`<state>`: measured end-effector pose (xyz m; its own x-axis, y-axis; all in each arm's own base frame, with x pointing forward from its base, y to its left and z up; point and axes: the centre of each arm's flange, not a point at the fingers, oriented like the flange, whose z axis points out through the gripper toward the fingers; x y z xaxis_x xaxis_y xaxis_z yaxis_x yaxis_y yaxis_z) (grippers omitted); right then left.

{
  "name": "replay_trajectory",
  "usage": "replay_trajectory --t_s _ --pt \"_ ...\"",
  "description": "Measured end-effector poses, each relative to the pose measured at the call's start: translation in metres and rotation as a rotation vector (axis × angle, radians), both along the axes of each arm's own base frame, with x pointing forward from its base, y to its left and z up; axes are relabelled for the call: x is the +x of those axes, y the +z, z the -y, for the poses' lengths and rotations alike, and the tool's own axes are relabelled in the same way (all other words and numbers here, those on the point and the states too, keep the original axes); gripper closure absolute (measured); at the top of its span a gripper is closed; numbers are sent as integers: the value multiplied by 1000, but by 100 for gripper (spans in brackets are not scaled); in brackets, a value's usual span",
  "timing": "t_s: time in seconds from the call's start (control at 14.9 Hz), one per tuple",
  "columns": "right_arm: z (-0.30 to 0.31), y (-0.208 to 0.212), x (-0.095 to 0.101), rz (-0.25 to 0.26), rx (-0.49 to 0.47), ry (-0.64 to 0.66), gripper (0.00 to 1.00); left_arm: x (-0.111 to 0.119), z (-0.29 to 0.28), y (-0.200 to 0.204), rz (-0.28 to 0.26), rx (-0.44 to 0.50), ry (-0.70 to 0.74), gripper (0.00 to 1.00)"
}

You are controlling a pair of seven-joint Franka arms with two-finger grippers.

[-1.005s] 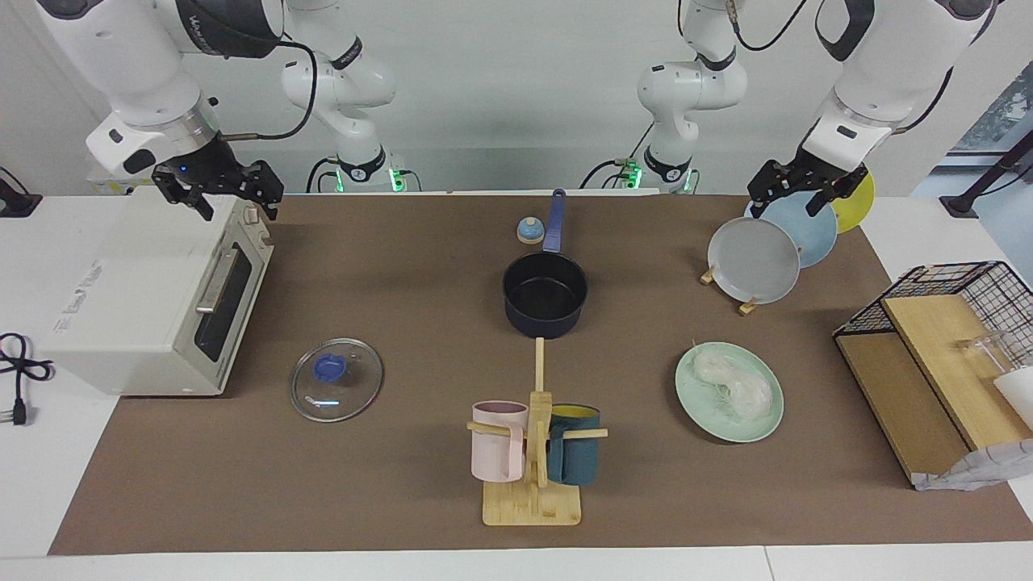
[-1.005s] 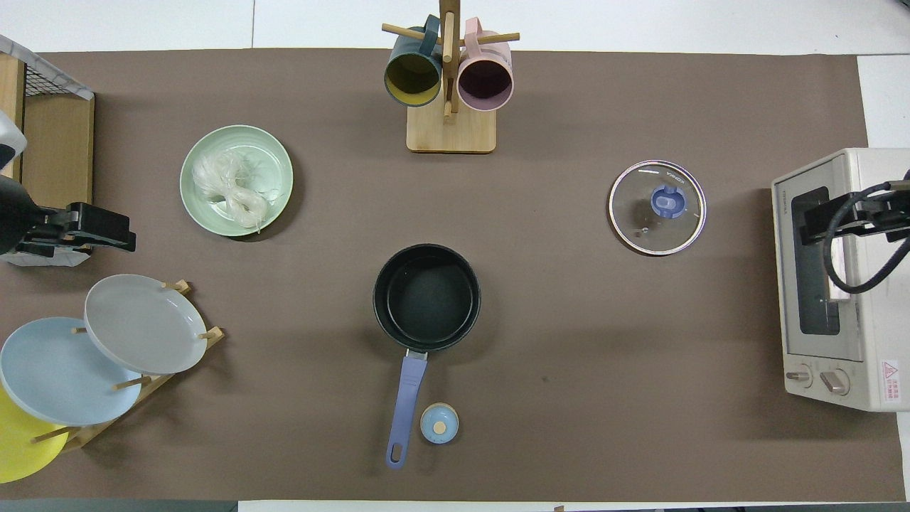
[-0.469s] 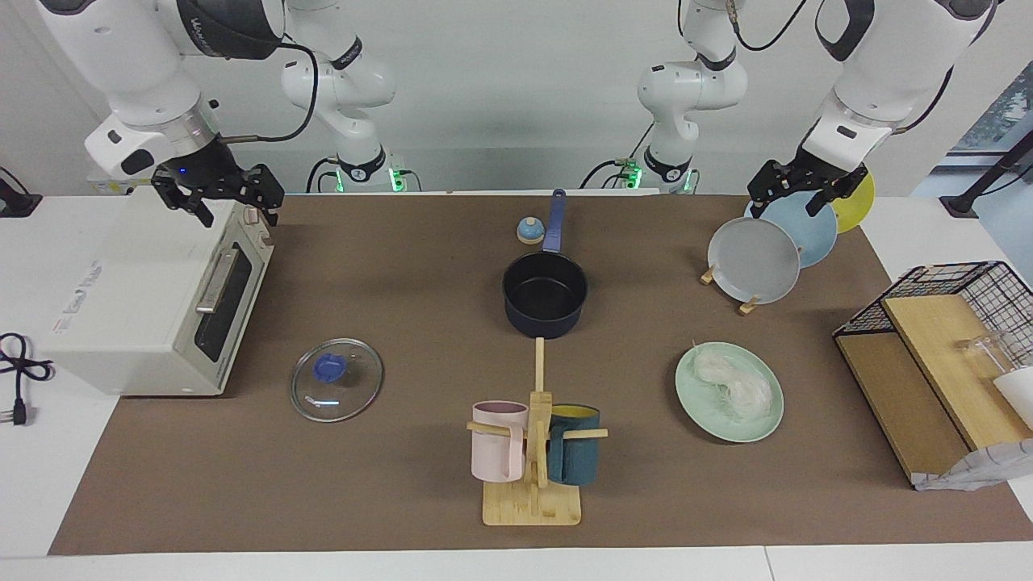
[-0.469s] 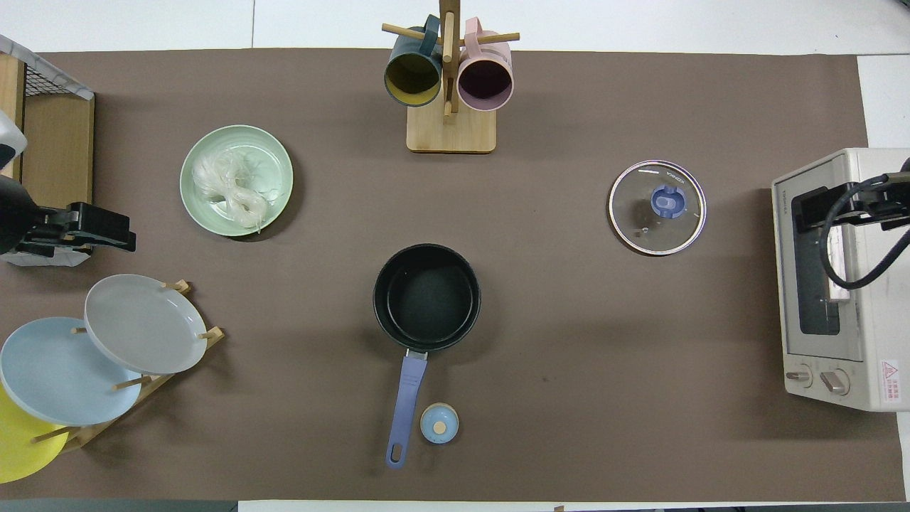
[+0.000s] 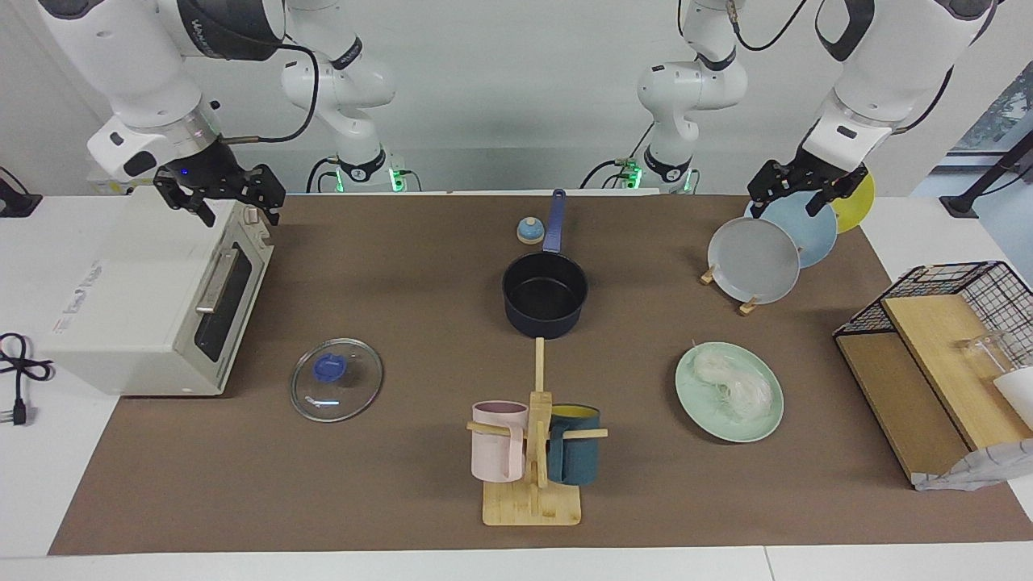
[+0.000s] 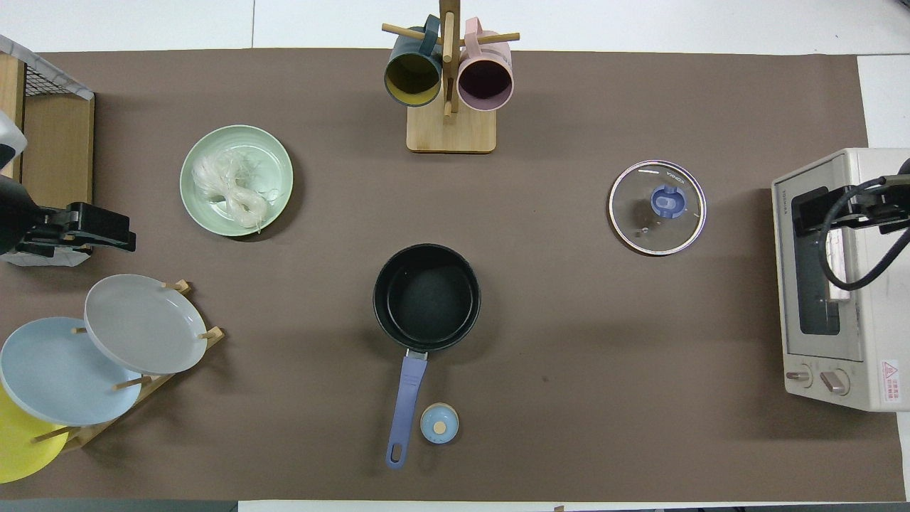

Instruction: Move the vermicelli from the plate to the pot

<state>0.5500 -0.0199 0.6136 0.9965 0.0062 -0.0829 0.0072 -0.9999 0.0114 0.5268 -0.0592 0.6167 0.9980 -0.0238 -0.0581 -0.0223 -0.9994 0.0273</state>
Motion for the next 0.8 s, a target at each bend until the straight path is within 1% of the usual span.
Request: replay_trajectory --t_s 0.8 --pt "-2 0 0 0 1 4 0 0 0 0 0 0 0 0"
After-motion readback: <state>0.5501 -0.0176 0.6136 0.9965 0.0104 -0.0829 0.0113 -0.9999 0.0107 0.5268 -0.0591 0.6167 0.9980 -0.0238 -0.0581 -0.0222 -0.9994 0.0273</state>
